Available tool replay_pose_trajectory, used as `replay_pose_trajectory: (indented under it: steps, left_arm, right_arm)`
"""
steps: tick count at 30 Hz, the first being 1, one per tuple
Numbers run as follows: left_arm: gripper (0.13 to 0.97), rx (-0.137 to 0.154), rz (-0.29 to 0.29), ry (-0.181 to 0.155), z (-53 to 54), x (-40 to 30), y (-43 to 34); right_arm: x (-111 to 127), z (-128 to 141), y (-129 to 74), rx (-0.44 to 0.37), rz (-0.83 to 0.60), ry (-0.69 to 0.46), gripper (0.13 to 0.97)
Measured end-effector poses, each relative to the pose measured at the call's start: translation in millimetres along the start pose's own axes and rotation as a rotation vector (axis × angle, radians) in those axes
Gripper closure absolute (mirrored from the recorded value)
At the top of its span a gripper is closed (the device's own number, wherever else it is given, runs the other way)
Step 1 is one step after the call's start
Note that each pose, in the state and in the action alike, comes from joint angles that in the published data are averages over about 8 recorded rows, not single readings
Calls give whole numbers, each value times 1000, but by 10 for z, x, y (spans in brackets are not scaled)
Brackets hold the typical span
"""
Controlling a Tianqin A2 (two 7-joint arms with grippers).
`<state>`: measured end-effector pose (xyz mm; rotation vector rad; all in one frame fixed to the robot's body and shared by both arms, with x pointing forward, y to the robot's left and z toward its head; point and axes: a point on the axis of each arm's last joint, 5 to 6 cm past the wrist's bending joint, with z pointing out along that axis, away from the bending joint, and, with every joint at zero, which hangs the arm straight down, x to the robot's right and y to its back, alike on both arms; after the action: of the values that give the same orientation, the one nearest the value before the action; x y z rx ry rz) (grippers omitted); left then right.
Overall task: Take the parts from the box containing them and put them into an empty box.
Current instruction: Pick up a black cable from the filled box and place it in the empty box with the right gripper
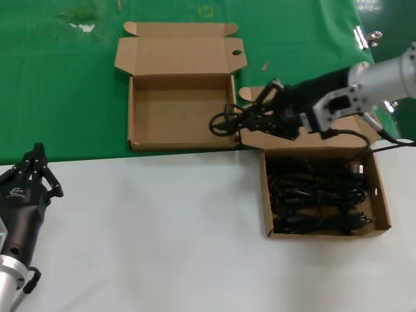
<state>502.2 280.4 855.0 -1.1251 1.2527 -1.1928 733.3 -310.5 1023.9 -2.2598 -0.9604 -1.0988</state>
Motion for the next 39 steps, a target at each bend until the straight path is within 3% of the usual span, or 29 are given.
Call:
replay_pose_trajectory:
  steps: [19,39]
  left_arm:
    - [957,0,0,0,0,0,0]
    - [957,0,0,0,0,0,0]
  right_arm:
    - [323,771,-296,-108,-73,80,924]
    - [333,1356,-687,-177,-96,137,924]
